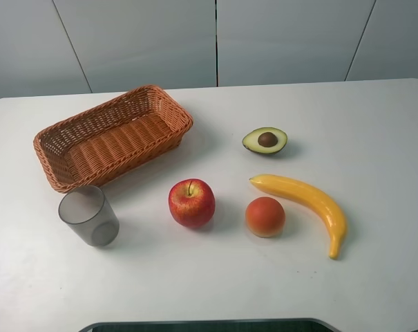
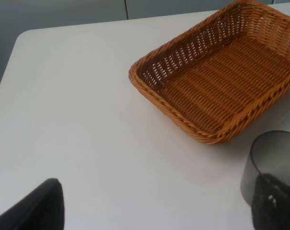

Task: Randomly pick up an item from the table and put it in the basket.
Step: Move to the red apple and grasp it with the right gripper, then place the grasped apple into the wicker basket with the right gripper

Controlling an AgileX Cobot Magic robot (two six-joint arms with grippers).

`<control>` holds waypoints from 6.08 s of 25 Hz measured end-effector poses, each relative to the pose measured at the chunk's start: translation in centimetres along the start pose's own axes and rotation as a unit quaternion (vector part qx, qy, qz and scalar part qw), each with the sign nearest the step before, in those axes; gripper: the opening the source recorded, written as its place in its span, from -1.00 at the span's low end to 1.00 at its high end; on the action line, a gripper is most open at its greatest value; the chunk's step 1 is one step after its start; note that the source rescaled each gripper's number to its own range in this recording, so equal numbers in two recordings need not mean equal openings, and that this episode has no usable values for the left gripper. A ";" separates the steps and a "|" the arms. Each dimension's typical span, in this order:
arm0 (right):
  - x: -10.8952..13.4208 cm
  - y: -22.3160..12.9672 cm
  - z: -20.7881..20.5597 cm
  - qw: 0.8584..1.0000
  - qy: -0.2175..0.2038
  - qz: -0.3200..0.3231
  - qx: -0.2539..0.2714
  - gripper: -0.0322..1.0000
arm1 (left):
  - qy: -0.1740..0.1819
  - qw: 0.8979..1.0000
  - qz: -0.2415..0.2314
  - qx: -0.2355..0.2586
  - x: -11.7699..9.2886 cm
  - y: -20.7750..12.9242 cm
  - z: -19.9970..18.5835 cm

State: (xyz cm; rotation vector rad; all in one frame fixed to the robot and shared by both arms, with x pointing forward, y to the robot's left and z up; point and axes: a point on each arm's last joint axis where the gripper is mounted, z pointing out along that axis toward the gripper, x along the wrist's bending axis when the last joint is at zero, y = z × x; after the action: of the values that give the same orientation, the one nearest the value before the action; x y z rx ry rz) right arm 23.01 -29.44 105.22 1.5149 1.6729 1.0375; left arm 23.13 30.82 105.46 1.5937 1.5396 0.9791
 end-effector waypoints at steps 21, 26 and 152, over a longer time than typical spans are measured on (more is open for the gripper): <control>0.0 0.0 0.0 1.000 0.000 0.000 0.000 0.61 | 0.000 1.000 0.000 0.000 0.0 0.0 0.0; 0.0 0.0 0.0 1.000 0.000 0.000 0.000 0.61 | 0.000 1.000 0.000 0.000 0.0 0.0 0.0; 26.8 1.3 32.8 0.767 0.289 -0.427 0.382 -0.83 | 0.000 1.000 -0.001 0.000 0.0 0.0 0.0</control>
State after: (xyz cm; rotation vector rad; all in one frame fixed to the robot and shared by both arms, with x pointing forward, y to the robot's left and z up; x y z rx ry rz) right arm 48.73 1.42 91.82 0.5594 3.0565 0.2757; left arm 23.13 30.82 105.46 1.5920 1.5409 0.9781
